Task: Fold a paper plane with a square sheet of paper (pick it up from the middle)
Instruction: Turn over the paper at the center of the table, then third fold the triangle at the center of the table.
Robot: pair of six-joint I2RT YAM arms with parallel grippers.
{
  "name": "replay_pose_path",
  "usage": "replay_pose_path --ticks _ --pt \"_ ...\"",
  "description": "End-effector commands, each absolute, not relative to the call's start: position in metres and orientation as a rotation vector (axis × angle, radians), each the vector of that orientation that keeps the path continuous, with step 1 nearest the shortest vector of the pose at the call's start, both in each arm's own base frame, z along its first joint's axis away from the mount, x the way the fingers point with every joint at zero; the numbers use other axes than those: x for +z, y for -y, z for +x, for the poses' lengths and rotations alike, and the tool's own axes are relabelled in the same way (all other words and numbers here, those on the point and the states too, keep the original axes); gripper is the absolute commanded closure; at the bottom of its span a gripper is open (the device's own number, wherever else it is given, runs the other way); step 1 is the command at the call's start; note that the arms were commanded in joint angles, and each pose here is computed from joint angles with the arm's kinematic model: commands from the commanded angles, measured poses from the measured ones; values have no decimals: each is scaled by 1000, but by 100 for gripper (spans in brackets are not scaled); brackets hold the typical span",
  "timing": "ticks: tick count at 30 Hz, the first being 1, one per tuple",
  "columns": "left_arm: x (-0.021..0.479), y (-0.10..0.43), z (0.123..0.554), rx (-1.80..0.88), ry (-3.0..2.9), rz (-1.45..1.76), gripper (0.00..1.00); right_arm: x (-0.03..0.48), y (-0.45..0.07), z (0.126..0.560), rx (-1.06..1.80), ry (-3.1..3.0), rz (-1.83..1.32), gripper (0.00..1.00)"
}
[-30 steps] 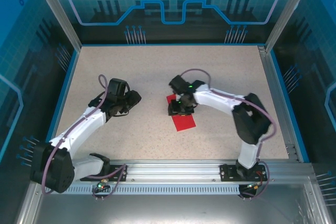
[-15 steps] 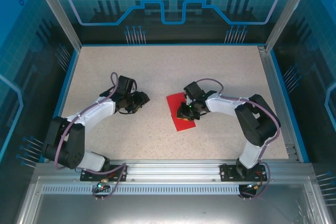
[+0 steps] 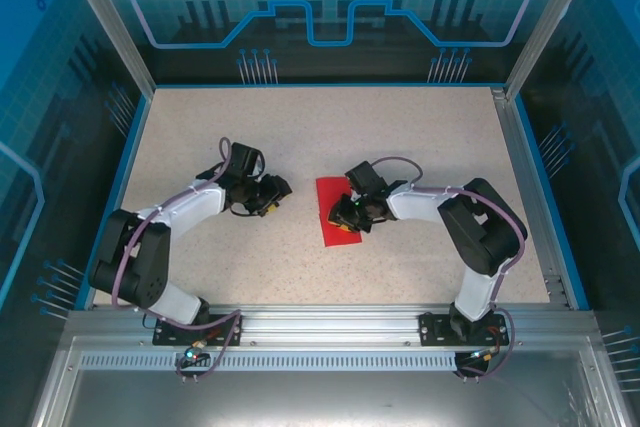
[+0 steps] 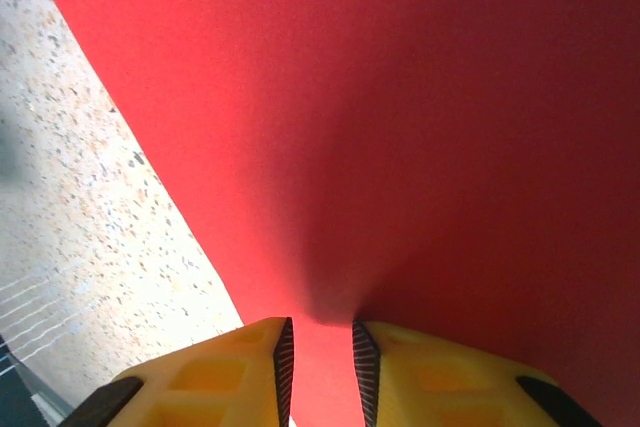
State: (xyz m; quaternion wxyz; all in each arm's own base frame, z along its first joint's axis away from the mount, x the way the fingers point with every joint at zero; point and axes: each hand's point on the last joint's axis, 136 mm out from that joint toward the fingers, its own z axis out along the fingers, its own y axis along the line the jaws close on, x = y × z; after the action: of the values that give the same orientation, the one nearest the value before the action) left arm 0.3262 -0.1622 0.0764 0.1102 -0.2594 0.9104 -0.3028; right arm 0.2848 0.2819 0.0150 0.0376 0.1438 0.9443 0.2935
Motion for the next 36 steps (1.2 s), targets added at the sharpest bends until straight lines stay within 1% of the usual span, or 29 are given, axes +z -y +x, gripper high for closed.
replay_pose_path --ticks 1,4,8,12,16,19,26,32,36 --pt "93 178 338 -991 -2659 -664 52 11 -279 279 849 -2887 439 71" --pt "94 189 340 -1011 -2681 -622 53 35 -268 285 771 -2832 388 68" --pt "94 209 342 -1025 -2721 -550 55 54 -239 284 633 -2779 393 64" --pt "93 233 341 -1039 -2762 -466 57 57 -210 276 590 -2731 470 60" --pt "92 252 342 -1053 -2793 -399 57 59 -185 268 573 -2684 546 53" --pt "88 263 344 -1062 -2818 -370 57 56 -174 263 586 -2686 583 52" --pt "79 279 353 -1073 -2866 -333 59 48 -178 259 644 -2728 581 50" --pt "70 286 361 -1071 -2894 -327 60 42 -195 263 695 -2790 524 53" --pt "64 291 365 -1085 -2906 -326 60 42 -205 264 708 -2806 485 52"
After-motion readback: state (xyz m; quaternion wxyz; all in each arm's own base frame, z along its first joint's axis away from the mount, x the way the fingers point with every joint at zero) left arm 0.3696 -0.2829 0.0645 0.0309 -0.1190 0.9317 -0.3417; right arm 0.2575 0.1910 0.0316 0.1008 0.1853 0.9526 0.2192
